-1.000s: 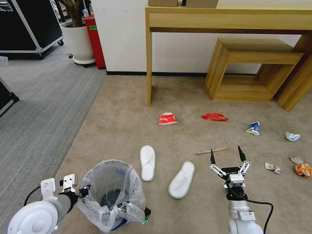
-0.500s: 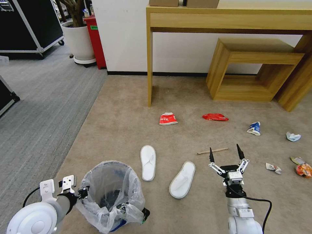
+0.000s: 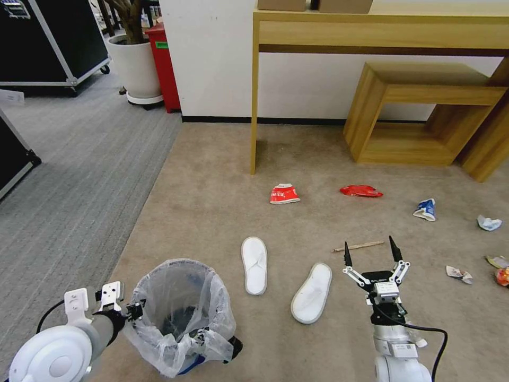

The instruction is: Pick up the trash bin and place the garbage on the floor into it.

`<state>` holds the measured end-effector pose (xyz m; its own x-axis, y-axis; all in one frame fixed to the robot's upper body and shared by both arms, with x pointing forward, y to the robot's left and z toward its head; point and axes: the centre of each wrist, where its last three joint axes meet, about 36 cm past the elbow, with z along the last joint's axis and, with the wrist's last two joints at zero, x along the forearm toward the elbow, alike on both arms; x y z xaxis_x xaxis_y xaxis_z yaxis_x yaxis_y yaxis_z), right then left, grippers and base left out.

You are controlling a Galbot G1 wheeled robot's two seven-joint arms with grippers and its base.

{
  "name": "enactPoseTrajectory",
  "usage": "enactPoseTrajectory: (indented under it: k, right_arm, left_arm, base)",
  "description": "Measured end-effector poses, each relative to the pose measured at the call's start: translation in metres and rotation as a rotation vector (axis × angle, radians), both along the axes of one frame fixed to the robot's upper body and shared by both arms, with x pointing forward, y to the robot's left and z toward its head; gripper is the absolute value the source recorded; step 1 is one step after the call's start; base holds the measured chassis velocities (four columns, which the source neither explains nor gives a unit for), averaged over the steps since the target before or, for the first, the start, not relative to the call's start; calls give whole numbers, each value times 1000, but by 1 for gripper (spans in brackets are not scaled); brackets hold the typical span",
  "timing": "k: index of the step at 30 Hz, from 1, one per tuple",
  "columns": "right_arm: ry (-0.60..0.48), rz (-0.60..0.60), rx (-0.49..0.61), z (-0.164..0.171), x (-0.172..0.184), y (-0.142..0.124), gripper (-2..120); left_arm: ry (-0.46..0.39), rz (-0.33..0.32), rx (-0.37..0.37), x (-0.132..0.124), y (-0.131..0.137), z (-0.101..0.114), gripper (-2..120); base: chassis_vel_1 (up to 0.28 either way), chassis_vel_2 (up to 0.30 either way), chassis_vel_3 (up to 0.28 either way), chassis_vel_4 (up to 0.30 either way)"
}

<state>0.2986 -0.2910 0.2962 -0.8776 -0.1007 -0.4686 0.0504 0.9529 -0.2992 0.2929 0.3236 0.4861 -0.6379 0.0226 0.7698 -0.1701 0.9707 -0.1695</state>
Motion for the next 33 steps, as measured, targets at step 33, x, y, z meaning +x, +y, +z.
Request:
enactPoseTrajectory:
  k: [33]
  right_arm:
    - [10, -109, -11, 2, 1, 0, 100]
  left_arm:
    - [-2, -8, -4, 3, -1, -6, 0]
  base:
    - [33, 30, -30, -32]
